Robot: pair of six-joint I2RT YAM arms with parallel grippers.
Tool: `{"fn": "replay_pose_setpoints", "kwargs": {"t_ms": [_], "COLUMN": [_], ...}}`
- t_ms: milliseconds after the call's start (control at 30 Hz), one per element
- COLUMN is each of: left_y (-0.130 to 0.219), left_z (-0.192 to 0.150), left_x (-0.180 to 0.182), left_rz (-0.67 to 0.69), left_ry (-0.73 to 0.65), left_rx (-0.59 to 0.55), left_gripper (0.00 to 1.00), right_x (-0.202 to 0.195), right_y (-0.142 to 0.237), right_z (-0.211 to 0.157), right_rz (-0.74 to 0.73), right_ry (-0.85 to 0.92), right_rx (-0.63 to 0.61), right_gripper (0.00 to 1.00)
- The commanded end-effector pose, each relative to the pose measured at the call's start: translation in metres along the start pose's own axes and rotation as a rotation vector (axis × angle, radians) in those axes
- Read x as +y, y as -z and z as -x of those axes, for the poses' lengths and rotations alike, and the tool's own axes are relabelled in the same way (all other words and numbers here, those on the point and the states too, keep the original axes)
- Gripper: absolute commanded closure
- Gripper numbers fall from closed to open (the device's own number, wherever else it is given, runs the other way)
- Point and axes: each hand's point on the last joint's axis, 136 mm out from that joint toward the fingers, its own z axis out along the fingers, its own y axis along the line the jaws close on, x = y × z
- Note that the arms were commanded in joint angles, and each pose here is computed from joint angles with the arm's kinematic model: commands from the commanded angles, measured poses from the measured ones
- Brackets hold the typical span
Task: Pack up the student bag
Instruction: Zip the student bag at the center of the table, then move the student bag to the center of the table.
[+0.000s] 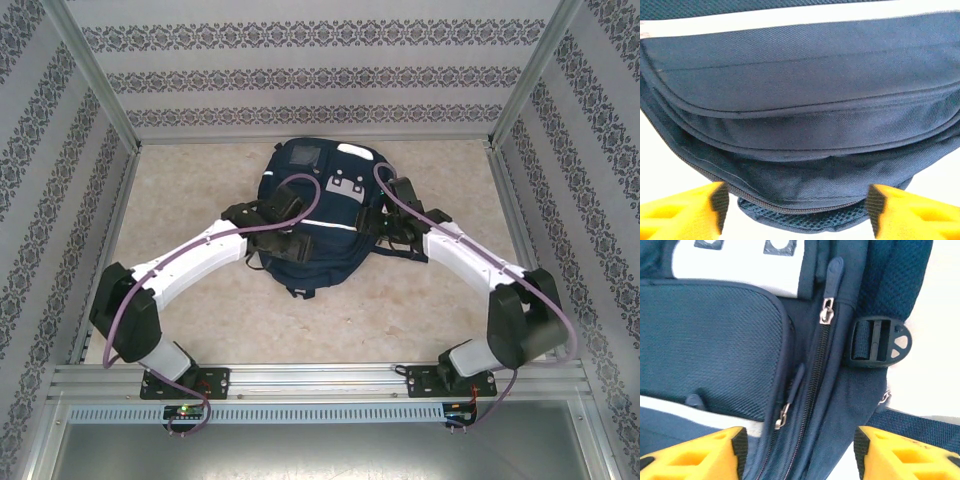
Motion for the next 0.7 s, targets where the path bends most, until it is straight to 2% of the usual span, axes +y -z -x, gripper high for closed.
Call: {"fn": "replay_pose_setpoints", "kwargs": {"t_ms": [0, 167, 267, 367, 400, 433, 600, 667], "left_y": [0.015, -0.015, -0.043, -0.062, -0.066, -0.07, -0.073, -0.071], "left_z": [-0.001, -0.013, -0.018, -0.011, -0.009, -0.007, -0.003, -0.011], "left_x": [0.025, 0.064, 0.063, 0.053, 0.051, 0.048, 0.039, 0.031], "left_rz": [-0.028, -0.098, -0.189, -0.267, -0.28, -0.298, -0.33, -0.331], "left_ry": [0.138, 0.327, 0.425, 0.479, 0.492, 0.499, 0.516, 0.496], "left_rx": [-0.02, 0.055, 0.127, 0.137, 0.136, 0.139, 0.142, 0.159], "left_gripper": [0.22, 0.18, 0.17, 0.18, 0.22, 0.32, 0.98, 1.0], "right_x": [-0.006, -0.004, -0.001, 0.001, 0.002, 0.002, -0.004, -0.007], "right_y": [0.012, 0.012, 0.01, 0.011, 0.013, 0.014, 0.026, 0.03], "right_z": [0.0, -0.015, -0.025, -0.029, -0.029, -0.029, -0.024, -0.022], "right_rz": [-0.015, 0.021, 0.014, 0.016, 0.019, 0.018, -0.002, -0.005], "right_ry": [-0.01, -0.031, -0.018, -0.017, -0.016, -0.013, -0.006, -0.01], "right_rx": [-0.04, -0.014, 0.002, 0.004, 0.001, -0.001, -0.034, -0.046], "right_gripper": [0.36, 0.34, 0.34, 0.33, 0.33, 0.33, 0.31, 0.3]}}
